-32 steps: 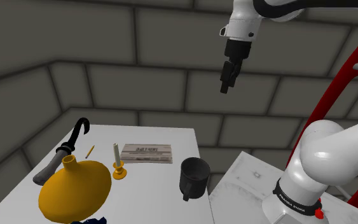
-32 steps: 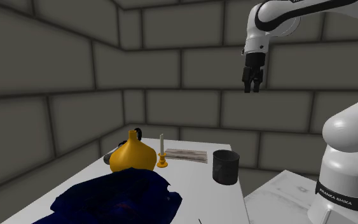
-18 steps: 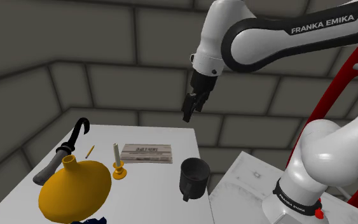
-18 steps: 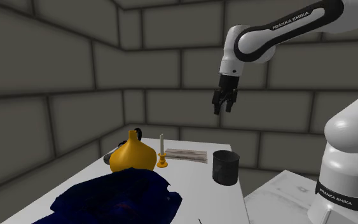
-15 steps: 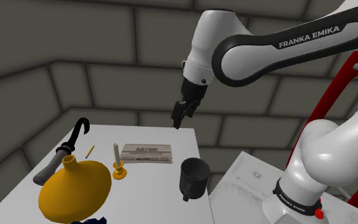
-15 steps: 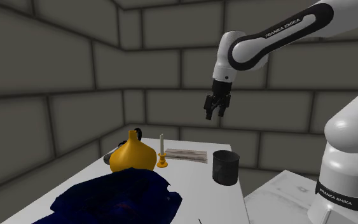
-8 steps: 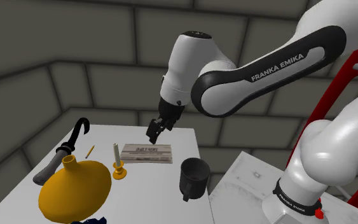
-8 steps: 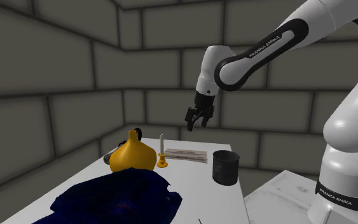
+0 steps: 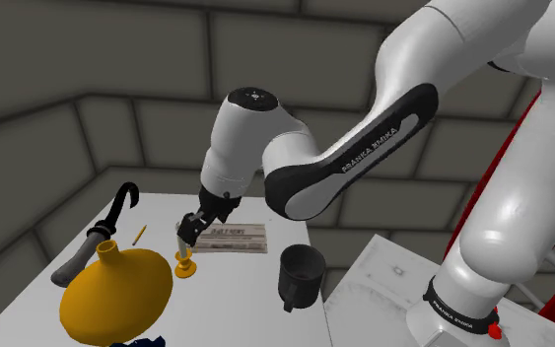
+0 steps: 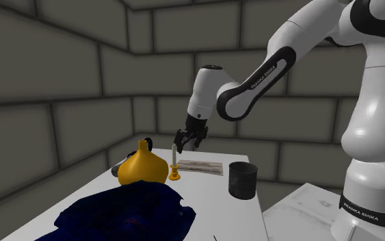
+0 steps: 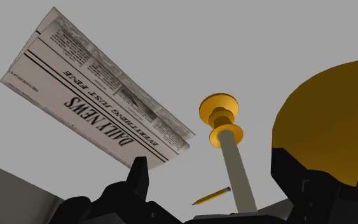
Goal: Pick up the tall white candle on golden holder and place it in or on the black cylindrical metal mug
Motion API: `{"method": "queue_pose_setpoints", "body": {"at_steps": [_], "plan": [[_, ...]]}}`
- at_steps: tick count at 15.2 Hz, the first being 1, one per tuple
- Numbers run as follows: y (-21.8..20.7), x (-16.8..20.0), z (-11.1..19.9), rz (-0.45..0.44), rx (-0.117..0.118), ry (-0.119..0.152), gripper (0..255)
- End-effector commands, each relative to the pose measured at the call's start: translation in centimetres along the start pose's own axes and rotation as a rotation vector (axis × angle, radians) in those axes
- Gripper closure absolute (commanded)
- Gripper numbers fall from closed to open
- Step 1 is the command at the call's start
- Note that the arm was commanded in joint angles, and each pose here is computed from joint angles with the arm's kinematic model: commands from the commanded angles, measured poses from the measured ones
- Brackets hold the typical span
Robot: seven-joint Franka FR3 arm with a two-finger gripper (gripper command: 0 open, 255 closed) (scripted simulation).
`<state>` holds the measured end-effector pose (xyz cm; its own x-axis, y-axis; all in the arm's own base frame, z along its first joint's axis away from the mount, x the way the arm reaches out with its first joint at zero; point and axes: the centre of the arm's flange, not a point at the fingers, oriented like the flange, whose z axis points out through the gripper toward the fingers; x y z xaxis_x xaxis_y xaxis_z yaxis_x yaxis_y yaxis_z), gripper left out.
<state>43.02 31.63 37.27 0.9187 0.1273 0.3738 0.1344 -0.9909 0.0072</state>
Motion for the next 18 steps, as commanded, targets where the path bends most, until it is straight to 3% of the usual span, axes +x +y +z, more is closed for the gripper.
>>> {"method": "queue_pose_setpoints", "body": {"at_steps": [1, 3, 10, 18], "plan": [[-1.9, 0.6, 1.4, 0.000, -0.002, 0.031, 0], [-3.3, 1.2, 2.6, 0.000, -0.004, 0.049, 0], [-3.3, 1.4, 6.3, 0.000, -0.004, 0.049, 0], [-3.3, 1.4, 6.6, 0.000, -0.004, 0.049, 0]]}}
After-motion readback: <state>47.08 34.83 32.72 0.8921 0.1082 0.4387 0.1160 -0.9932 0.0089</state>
